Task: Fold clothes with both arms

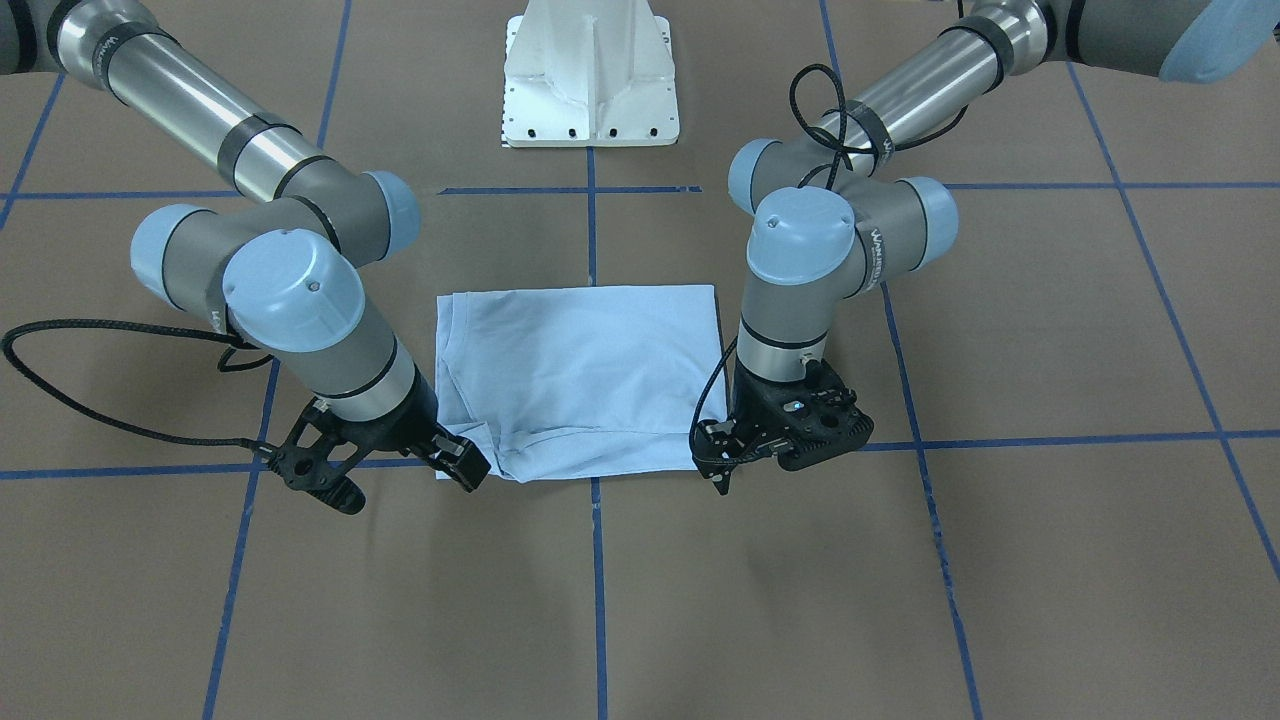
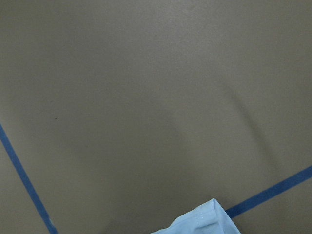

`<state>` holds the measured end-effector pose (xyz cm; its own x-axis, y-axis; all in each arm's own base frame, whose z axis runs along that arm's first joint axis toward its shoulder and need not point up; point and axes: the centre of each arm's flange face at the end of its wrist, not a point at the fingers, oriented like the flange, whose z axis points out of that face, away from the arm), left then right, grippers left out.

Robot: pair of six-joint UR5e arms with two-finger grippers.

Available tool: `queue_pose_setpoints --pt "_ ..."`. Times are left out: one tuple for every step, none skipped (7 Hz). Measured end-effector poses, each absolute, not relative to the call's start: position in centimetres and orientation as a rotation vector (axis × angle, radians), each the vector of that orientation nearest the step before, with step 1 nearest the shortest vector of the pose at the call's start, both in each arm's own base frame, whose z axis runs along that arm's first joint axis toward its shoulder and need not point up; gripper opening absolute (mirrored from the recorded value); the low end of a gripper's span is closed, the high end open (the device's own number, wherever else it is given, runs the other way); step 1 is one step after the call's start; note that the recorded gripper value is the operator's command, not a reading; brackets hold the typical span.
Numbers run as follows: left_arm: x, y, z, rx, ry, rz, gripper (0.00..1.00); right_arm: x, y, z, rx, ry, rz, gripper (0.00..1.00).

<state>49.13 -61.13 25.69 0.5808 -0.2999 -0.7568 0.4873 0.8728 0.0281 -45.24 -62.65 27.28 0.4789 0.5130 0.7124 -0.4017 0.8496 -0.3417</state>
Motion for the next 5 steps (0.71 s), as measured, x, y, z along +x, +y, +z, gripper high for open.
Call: queue_pose_setpoints --pt "47.8 -61.8 25.6 0.243 0.839 -0.431 1.0 -44.6 -62.8 26.5 -0.131 -0.934 0.521 1.0" --pt "46.0 -61.9 25.7 0.239 0.854 -0.396 1.0 -44.2 -62.4 25.9 -0.113 -0.948 0.471 1.0" --pt "43.8 -60.8 26.4 0.25 0.865 -0.359 1.0 -44.3 -61.9 25.7 -0.086 -0.95 0.412 1.0" --pt "41.9 -59.3 27.1 0.268 0.873 -0.326 1.0 -45.3 -61.1 25.5 -0.062 -0.938 0.356 1.0" --pt "40.4 -57.9 27.1 0.275 0.881 -0.308 1.0 -47.2 -59.9 25.2 -0.047 -0.905 0.318 1.0"
